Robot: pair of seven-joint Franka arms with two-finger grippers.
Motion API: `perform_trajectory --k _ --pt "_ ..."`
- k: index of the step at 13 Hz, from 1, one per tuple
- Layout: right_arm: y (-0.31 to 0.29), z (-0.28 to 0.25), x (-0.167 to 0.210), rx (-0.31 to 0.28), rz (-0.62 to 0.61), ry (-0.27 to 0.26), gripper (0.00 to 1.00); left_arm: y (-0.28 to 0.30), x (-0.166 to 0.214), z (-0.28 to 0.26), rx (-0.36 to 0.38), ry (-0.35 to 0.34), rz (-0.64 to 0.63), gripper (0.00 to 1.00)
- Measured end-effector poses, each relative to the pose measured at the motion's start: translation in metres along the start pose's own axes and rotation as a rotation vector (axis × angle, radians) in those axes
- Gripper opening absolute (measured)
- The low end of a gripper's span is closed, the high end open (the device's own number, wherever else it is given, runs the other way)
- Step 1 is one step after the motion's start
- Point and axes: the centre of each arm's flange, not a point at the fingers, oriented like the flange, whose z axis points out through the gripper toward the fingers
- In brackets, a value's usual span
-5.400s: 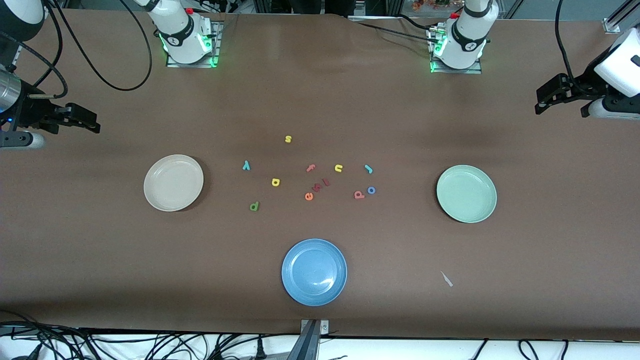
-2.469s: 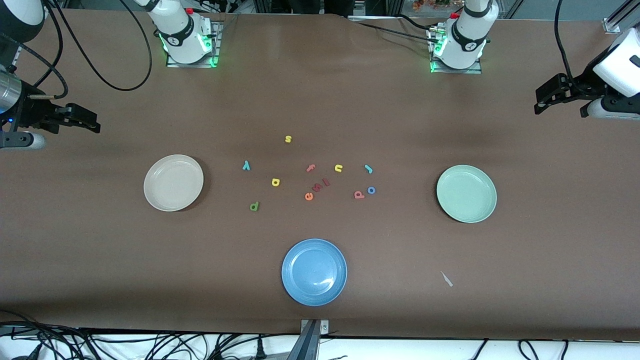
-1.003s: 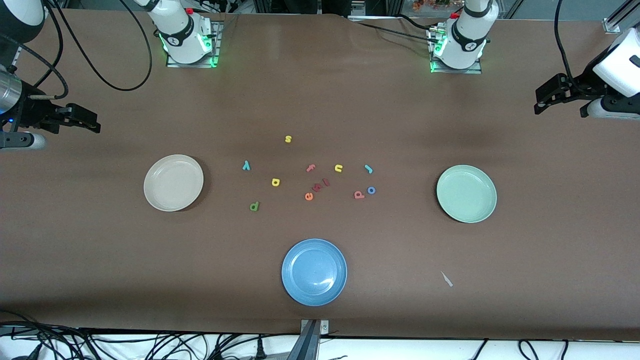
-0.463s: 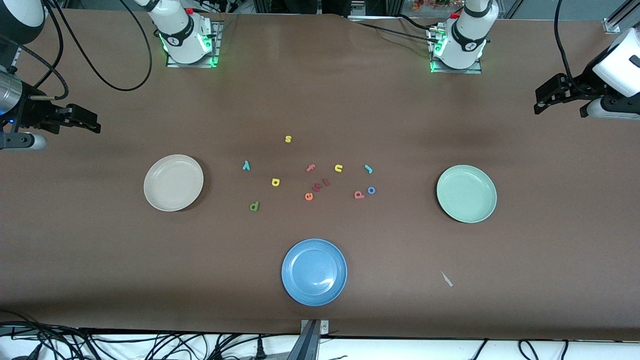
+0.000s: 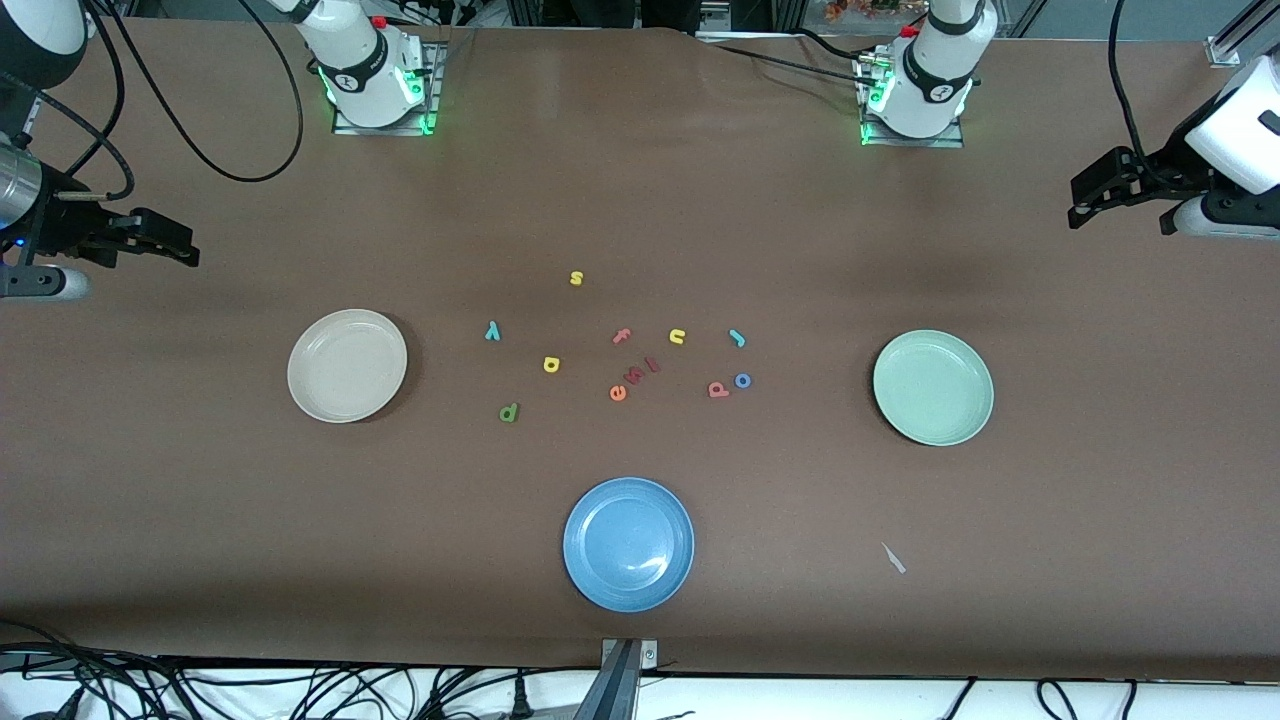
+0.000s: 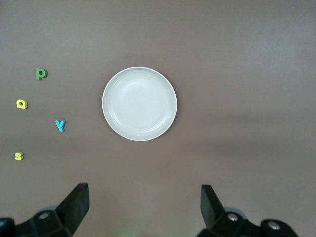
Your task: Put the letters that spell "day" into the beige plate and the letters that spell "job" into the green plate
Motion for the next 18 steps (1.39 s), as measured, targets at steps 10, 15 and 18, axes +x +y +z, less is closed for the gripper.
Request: perform_trajectory --k 10,15,18 --pt "0.0050 0.0005 -0.0001 0.001 0.009 -0.001 1.00 0.0000 0.0000 0.0000 0.000 0.000 0.000 1.00" --pt "0.0051 0.0020 0.0006 0.001 0.009 -0.004 1.00 0.0000 0.0000 0.0000 0.000 0.000 0.000 1.00" --pt "0.0054 0.0051 0.0022 0.001 0.009 -0.010 1.00 0.0000 0.0000 0.0000 0.000 0.000 0.000 1.00"
